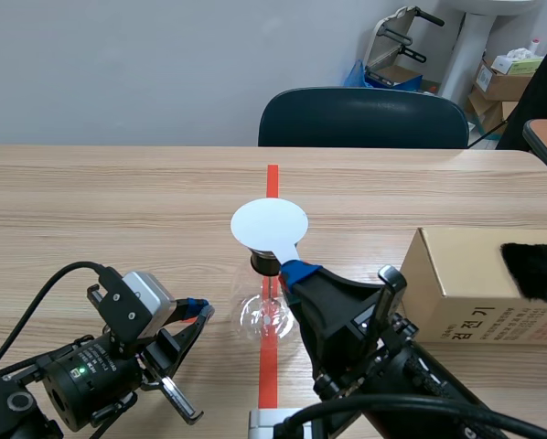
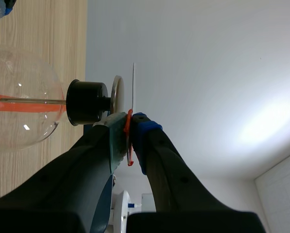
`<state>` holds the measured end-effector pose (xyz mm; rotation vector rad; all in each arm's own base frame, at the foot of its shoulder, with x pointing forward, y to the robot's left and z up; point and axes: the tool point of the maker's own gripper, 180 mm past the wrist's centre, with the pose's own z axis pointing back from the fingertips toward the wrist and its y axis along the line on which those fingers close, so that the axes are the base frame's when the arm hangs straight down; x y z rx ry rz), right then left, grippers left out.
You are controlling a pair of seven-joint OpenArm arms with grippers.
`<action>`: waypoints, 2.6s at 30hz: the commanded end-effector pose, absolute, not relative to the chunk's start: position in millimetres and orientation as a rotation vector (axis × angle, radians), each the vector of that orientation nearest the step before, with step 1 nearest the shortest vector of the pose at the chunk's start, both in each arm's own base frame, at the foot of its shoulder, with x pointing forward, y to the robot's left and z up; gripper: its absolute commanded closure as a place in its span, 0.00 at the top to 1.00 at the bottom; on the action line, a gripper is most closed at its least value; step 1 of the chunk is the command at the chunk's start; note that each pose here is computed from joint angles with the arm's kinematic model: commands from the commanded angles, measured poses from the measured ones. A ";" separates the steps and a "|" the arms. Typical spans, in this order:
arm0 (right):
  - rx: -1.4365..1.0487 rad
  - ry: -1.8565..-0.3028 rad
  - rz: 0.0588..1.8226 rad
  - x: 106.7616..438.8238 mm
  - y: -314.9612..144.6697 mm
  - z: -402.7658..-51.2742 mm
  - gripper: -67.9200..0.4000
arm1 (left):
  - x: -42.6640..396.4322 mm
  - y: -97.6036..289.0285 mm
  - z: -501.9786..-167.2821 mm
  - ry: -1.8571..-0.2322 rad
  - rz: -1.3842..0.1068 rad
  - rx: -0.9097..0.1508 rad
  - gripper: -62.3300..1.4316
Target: Do the electroscope experiment
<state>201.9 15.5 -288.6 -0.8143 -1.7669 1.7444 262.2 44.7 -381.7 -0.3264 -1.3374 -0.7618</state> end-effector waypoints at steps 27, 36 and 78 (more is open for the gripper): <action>-0.836 -1.773 1.751 202.2 12.4 -285.8 0.02 | 264.5 39.4 -373.1 -1.369 -0.751 -0.344 0.11; -0.964 -1.652 1.619 222.4 -13.7 -283.8 0.02 | 264.5 39.4 -373.2 -1.369 -0.751 -0.344 0.11; -1.023 -1.590 1.554 230.5 -28.3 -283.1 0.02 | 264.5 39.6 -373.2 -1.369 -0.751 -0.344 0.11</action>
